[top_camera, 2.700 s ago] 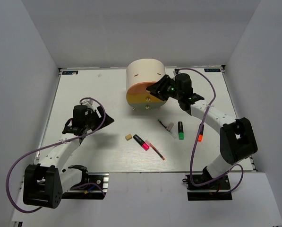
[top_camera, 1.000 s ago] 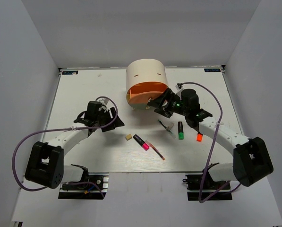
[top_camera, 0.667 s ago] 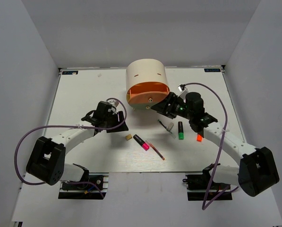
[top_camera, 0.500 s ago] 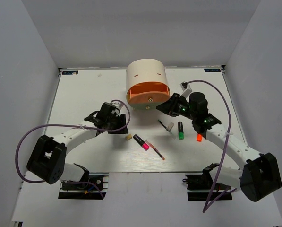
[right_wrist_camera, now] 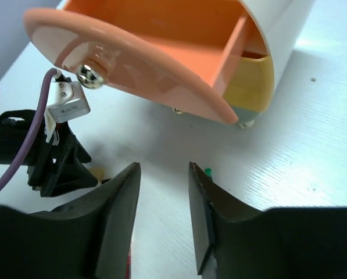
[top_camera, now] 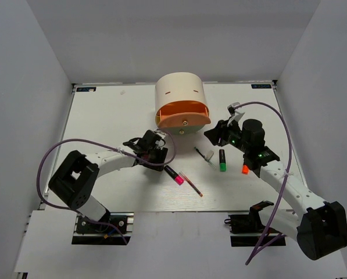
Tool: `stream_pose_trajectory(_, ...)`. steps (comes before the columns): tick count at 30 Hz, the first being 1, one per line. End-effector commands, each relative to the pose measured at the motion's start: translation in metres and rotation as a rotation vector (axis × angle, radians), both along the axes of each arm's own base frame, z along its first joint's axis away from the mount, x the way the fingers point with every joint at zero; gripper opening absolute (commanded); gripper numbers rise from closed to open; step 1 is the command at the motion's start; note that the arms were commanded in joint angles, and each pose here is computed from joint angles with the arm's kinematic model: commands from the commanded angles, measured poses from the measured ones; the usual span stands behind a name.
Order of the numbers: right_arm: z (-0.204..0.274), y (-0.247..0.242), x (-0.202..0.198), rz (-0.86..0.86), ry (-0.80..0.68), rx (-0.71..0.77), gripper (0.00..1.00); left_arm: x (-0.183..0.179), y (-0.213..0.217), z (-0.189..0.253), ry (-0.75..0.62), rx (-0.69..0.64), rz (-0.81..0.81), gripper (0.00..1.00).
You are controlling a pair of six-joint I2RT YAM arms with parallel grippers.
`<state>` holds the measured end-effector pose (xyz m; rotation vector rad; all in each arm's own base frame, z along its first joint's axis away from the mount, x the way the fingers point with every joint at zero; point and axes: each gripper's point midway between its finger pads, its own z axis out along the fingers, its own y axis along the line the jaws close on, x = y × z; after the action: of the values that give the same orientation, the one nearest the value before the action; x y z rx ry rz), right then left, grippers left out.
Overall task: Sort the stationery into containers
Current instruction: Pick up the stationery from the center of the board, then place the stationery in the drawer.
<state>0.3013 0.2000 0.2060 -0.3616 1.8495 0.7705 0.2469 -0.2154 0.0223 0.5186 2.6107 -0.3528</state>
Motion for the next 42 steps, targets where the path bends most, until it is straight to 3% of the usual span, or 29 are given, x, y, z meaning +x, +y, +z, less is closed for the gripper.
stream_pose_trajectory(1,0.008,-0.004,0.001,0.02,-0.086,-0.025,0.46,0.013,0.003,0.003,-0.069,0.089,0.001,0.64)
stream_pose_trajectory(5,0.006,-0.008,0.002,0.014,-0.089,-0.026,0.47,0.012,0.001,-0.004,-0.083,0.141,-0.008,0.59)
stream_pose_trajectory(6,0.013,-0.011,0.002,0.007,-0.115,-0.023,0.49,0.013,0.003,-0.007,-0.083,0.156,-0.002,0.51)
stream_pose_trajectory(7,0.006,-0.01,0.003,0.015,-0.098,-0.034,0.49,0.012,0.002,-0.007,-0.089,0.162,-0.008,0.51)
stream_pose_trajectory(11,0.004,-0.014,0.006,0.012,-0.108,-0.05,0.49,-0.001,0.001,-0.011,-0.081,0.182,-0.041,0.24)
stream_pose_trajectory(14,0.003,-0.017,0.007,0.011,-0.117,-0.062,0.49,-0.008,0.001,-0.001,-0.089,0.169,-0.044,0.17)
stream_pose_trajectory(18,-0.004,-0.024,0.009,0.001,-0.117,-0.092,0.49,-0.01,-0.014,0.05,-0.163,0.064,-0.051,0.03)
stream_pose_trajectory(20,-0.01,-0.026,0.008,0.0,-0.113,-0.106,0.49,-0.001,-0.027,0.1,-0.246,-0.04,-0.039,0.0)
stream_pose_trajectory(25,-0.024,-0.03,0.006,0.007,-0.104,-0.137,0.47,0.016,-0.066,0.22,-0.409,-0.278,-0.089,0.0)
stream_pose_trajectory(30,-0.029,-0.03,-0.001,0.048,-0.129,-0.158,0.33,0.034,-0.095,0.327,-0.62,-0.471,-0.144,0.0)
stream_pose_trajectory(34,-0.031,-0.025,-0.01,0.125,-0.176,-0.182,0.3,0.061,-0.102,0.354,-0.75,-0.487,-0.127,0.0)
stream_pose_trajectory(42,-0.032,-0.023,-0.017,0.174,-0.23,-0.209,0.3,0.111,-0.118,0.33,-0.819,-0.368,-0.089,0.0)
